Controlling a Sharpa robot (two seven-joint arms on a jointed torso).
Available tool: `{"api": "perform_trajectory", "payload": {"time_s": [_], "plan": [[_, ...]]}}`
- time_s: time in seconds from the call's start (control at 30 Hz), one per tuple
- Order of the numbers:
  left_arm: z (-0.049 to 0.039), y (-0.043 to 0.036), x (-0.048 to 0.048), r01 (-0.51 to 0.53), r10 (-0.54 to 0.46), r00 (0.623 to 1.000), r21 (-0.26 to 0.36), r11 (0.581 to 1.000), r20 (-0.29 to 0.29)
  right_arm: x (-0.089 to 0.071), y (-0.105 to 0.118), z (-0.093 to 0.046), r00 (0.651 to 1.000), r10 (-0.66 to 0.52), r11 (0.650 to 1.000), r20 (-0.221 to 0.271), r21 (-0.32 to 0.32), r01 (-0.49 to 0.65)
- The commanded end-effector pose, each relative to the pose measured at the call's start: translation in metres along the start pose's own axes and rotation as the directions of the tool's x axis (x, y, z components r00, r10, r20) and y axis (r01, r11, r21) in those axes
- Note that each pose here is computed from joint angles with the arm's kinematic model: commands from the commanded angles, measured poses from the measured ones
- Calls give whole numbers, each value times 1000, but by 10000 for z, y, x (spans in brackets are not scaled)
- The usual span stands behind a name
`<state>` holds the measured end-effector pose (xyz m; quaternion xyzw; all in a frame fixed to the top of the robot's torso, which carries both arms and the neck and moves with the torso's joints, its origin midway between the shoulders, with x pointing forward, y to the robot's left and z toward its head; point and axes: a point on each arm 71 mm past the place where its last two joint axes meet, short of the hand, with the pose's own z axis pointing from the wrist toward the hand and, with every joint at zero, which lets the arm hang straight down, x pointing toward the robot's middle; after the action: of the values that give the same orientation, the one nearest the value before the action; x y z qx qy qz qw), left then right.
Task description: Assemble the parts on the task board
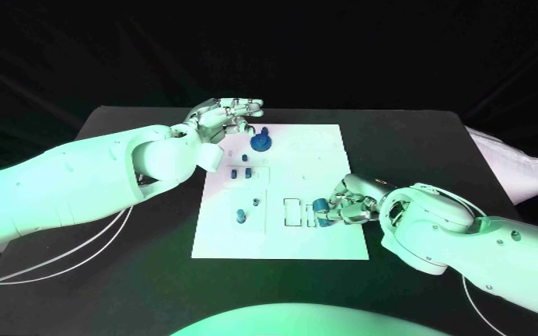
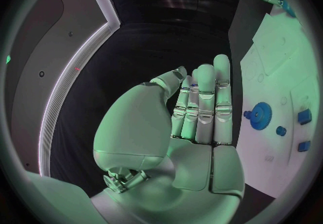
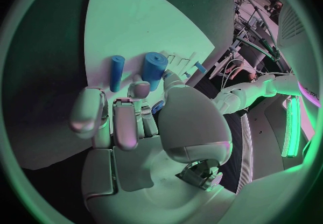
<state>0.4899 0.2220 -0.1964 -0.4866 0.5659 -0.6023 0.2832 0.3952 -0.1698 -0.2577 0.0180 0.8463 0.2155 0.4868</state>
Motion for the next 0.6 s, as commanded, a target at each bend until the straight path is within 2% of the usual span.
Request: {"api": "perform_trajectory", "payload": {"time_s": [0.03, 0.3, 0.6], "plan": [[2, -4, 24, 4, -4, 1000, 4, 1000, -23, 90, -20, 18, 998, -38, 999, -41, 24, 39], [1, -2, 27, 4, -4, 1000, 3, 1000, -24, 90, -20, 25, 1000, -21, 999, -21, 30, 22], [-1, -2, 22, 4, -4, 1000, 3, 1000, -23, 81, -32, -46, 992, 126, 991, -24, 44, -125]]}}
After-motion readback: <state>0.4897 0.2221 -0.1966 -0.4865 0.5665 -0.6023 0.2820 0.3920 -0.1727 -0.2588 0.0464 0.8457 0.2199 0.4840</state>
